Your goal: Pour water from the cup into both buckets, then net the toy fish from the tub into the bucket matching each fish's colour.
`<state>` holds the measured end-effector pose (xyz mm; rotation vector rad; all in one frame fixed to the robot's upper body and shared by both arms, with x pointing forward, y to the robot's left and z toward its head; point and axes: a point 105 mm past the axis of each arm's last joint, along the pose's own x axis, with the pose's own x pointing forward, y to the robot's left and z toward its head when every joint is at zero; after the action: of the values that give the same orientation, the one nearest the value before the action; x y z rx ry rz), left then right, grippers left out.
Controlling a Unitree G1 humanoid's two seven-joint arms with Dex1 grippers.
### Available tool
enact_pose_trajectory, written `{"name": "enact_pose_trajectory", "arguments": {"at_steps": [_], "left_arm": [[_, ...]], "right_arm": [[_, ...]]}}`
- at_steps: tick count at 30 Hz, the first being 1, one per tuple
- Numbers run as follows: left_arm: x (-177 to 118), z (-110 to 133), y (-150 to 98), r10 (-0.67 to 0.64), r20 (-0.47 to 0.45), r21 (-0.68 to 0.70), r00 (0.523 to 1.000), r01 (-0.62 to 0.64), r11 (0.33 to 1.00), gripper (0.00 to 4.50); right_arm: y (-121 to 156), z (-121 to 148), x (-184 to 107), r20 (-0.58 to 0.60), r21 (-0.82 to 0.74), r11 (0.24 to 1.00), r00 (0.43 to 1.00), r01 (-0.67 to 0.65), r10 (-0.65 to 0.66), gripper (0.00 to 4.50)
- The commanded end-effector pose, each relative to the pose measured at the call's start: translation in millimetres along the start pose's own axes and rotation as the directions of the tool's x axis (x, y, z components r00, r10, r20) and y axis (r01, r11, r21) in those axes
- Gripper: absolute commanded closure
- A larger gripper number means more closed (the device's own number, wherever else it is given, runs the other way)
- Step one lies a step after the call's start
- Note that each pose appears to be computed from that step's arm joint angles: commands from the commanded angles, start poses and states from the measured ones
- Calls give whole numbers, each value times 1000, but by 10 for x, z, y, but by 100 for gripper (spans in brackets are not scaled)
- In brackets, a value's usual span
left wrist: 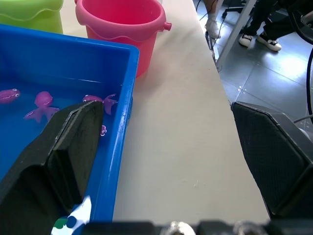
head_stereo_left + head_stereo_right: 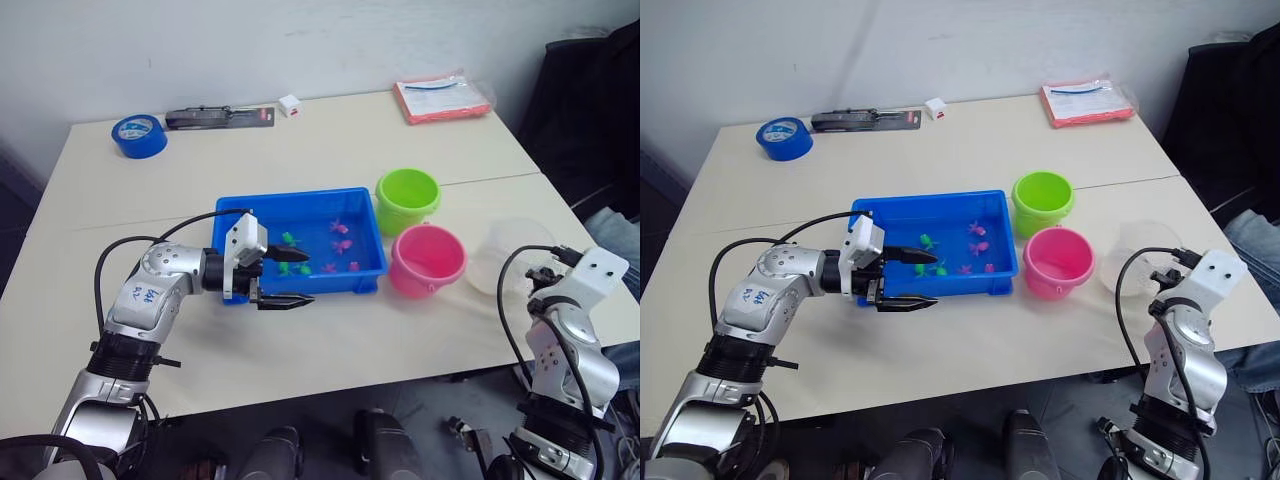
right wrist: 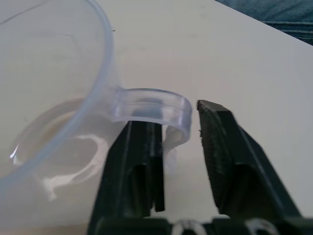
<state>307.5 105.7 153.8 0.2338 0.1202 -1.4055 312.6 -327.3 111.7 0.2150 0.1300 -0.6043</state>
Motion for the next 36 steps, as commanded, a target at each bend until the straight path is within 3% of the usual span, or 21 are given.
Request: {"name": "enact_pose_trajectory", "arguments": {"at_steps": [1,15,25,36], "left_arm": [[-47,107,-15,11,20,42,1000,-12,999,0],[-49,188,11,10,66,31,998,-12,999,0],[-63,245,109,43,111,93,993,-53,994,0],[-2,230,89,43,144,117,989,-60,991,0]], "right_arm": [[-49,141,-18,58,-17,1000,998,18,-16,376],[8,438,-98,149,-53,998,988,-38,45,381],[222,787,-249,164,-243,947,953,-212,255,381],[584,1062,-388,187,-604,755,875,-256,446,381]]}}
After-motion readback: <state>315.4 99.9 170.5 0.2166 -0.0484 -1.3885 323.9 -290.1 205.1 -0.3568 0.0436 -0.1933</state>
